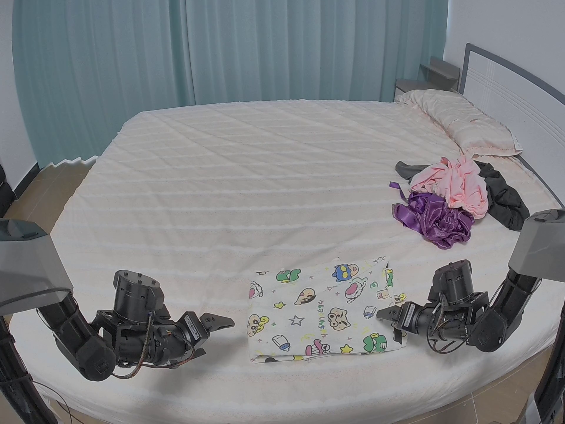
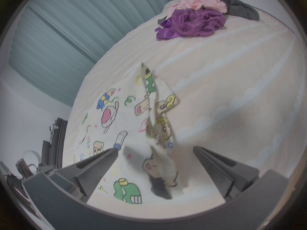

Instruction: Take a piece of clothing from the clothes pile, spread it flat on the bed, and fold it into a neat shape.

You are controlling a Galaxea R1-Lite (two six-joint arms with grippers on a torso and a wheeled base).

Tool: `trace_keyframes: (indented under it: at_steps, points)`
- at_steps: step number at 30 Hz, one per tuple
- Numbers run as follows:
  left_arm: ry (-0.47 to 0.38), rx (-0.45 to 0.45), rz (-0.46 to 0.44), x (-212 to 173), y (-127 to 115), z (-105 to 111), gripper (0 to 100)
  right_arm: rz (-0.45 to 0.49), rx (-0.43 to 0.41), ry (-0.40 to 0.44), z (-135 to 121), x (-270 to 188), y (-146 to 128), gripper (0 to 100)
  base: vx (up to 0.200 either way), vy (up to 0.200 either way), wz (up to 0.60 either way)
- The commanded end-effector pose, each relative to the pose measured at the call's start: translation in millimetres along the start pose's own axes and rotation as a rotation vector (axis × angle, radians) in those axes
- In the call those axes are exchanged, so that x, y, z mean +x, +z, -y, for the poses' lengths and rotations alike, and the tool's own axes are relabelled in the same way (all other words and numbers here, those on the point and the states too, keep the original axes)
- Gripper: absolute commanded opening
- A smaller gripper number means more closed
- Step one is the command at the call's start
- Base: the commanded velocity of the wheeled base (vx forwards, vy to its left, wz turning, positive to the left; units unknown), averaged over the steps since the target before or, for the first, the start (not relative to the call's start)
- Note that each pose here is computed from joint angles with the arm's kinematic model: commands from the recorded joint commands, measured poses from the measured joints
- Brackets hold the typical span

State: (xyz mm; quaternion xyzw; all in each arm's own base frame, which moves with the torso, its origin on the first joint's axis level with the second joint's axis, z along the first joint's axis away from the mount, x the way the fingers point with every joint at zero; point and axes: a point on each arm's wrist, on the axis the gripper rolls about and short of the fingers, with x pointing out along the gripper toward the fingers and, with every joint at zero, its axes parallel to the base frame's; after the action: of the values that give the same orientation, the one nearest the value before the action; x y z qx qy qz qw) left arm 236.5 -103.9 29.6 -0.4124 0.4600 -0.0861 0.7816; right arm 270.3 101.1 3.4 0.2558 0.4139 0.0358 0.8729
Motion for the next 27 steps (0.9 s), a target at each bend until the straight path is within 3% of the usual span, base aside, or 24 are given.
trace_keyframes:
  at_steps: [1,2,3,27]
  points:
    - [0.000,0.000,0.000,0.1,0.0,-0.1,100,-0.020,-0.012,0.001,-2.0,-0.1,-6.6,100,0.000,0.000,0.00]
    - [0.000,0.000,0.000,0.1,0.0,-0.1,100,-0.028,-0.012,-0.004,-1.4,1.8,-8.5,100,0.000,0.000,0.00]
    - [0.000,0.000,0.000,0.1,0.0,-0.1,100,-0.027,-0.014,-0.008,-1.1,2.1,-8.7,0,0.000,0.000,0.00]
    - [0.001,0.000,0.001,0.1,0.0,-0.1,100,-0.025,-0.011,-0.028,8.2,-25.9,-14.1,0,0.000,0.000,0.00]
